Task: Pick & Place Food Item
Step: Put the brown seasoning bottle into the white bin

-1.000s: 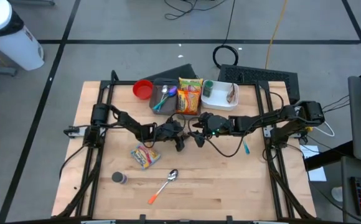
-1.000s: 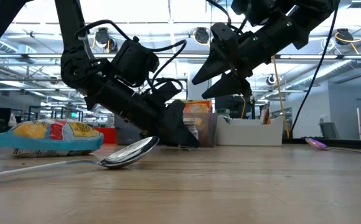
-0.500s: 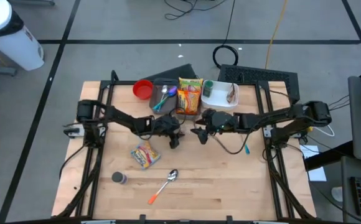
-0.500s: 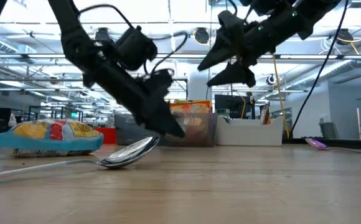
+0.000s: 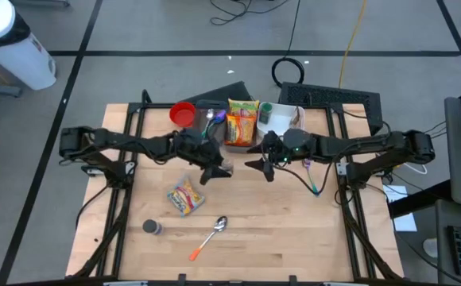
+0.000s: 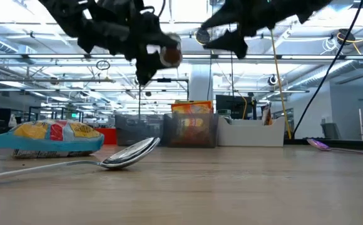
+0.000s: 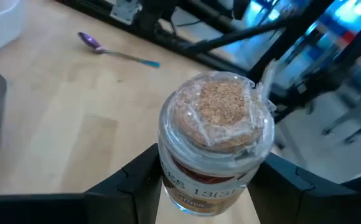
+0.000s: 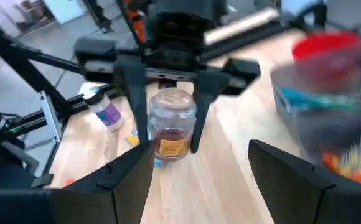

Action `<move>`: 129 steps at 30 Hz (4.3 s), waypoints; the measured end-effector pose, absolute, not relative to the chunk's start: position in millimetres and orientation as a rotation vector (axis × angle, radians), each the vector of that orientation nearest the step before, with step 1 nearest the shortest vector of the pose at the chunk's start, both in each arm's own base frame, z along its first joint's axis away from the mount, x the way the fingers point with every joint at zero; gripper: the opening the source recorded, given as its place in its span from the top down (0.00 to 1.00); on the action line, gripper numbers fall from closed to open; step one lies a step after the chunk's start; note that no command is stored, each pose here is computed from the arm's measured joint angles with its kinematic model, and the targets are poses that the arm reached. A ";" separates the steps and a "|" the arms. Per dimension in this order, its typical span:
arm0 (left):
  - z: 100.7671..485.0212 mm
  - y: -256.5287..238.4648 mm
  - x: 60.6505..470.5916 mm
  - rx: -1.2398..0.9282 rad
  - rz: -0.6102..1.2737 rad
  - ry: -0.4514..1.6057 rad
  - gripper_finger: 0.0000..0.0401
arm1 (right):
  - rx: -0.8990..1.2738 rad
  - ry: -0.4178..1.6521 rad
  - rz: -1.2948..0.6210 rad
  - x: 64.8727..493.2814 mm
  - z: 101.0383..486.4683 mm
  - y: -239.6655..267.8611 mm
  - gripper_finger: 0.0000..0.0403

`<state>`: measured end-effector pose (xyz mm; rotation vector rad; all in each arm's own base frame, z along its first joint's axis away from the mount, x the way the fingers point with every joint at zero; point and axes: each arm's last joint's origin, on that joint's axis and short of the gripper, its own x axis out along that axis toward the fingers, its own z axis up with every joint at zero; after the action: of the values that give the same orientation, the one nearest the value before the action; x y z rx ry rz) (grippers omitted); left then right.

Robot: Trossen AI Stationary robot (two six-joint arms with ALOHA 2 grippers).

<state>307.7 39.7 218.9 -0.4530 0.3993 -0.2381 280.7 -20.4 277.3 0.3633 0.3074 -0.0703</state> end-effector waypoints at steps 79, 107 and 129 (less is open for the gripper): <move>327.4 19.0 335.8 -0.273 -0.009 0.682 0.50 | 0.242 0.398 0.113 335.8 333.0 -33.8 0.56; 329.3 18.4 337.0 -0.308 -0.021 0.661 0.31 | 0.228 0.391 0.132 335.9 333.6 -34.1 0.58; 366.4 48.6 298.6 -0.283 0.019 0.553 0.30 | 0.209 0.441 -0.020 290.8 355.9 -62.7 0.58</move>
<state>298.6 48.6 366.4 -0.2830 0.5530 0.0188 290.8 -62.7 355.9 0.2086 0.4411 -0.0198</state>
